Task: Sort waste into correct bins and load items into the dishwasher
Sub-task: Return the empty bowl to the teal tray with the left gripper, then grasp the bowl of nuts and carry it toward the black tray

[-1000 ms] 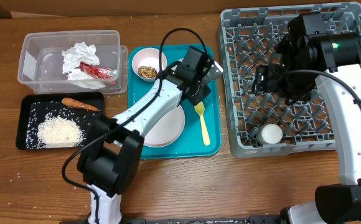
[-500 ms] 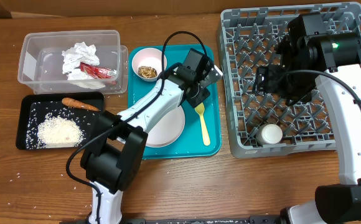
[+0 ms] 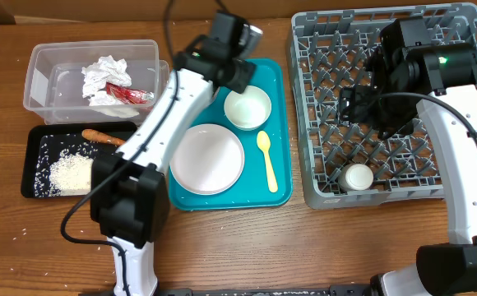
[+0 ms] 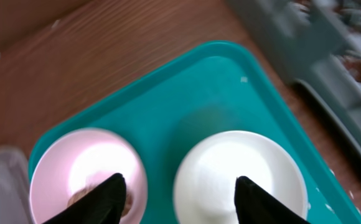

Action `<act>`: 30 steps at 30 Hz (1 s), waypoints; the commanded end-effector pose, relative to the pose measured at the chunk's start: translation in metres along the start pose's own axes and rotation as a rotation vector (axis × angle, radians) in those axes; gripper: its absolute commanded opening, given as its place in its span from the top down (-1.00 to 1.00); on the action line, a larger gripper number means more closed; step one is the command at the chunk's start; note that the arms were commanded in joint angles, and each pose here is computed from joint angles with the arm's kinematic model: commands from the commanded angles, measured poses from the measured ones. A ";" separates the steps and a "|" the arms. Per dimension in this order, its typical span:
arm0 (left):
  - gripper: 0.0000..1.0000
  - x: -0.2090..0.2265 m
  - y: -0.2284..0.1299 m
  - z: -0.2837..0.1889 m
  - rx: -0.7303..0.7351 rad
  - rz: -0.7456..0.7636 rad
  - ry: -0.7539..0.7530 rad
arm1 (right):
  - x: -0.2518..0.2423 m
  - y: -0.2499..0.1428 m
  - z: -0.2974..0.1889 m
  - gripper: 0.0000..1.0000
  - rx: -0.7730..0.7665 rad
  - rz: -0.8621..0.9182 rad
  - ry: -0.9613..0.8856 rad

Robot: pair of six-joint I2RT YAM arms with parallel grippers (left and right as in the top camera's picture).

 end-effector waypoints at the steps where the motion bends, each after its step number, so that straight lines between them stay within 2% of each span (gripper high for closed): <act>1: -0.07 0.022 -0.005 0.010 0.020 -0.241 0.039 | 0.000 0.001 -0.011 -0.78 -0.049 -0.011 -0.001; 4: -0.06 0.031 -0.012 0.028 0.046 -0.308 0.053 | 0.000 0.001 -0.011 -0.78 -0.052 -0.011 0.000; 15: -0.03 0.028 -0.047 0.096 0.177 -0.339 0.065 | 0.000 0.001 -0.011 -0.78 -0.051 -0.010 0.000; 19: 0.17 0.028 -0.055 0.107 0.206 -0.365 0.072 | 0.000 0.001 -0.011 -0.78 -0.052 -0.010 0.000; 20: 0.27 0.027 -0.056 0.108 0.209 -0.367 0.072 | 0.000 0.001 -0.011 -0.78 -0.052 -0.010 0.000; 21: 0.48 0.028 -0.055 0.108 0.205 -0.367 0.072 | 0.000 0.001 -0.011 -0.79 -0.052 -0.010 0.000; 23: 0.65 0.028 -0.054 0.108 0.199 -0.367 0.072 | 0.000 0.001 -0.011 -0.79 -0.052 -0.011 0.000; 25: 0.92 0.028 -0.054 0.108 0.200 -0.368 0.071 | 0.000 0.001 -0.011 -0.79 -0.052 -0.010 0.000; 30: 0.92 0.028 -0.048 0.099 0.203 -0.369 0.066 | 0.000 0.001 -0.011 -0.78 -0.052 -0.010 0.000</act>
Point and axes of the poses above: each gripper's point midway between its finger pads, its own z axis out along the fingers, its own x axis along the line the jaws close on, y = z × x, the point moved 9 cm from there along -z, back along the fingers, and after that the axes turned 2 degrees about -z, right-handed, at the moved point
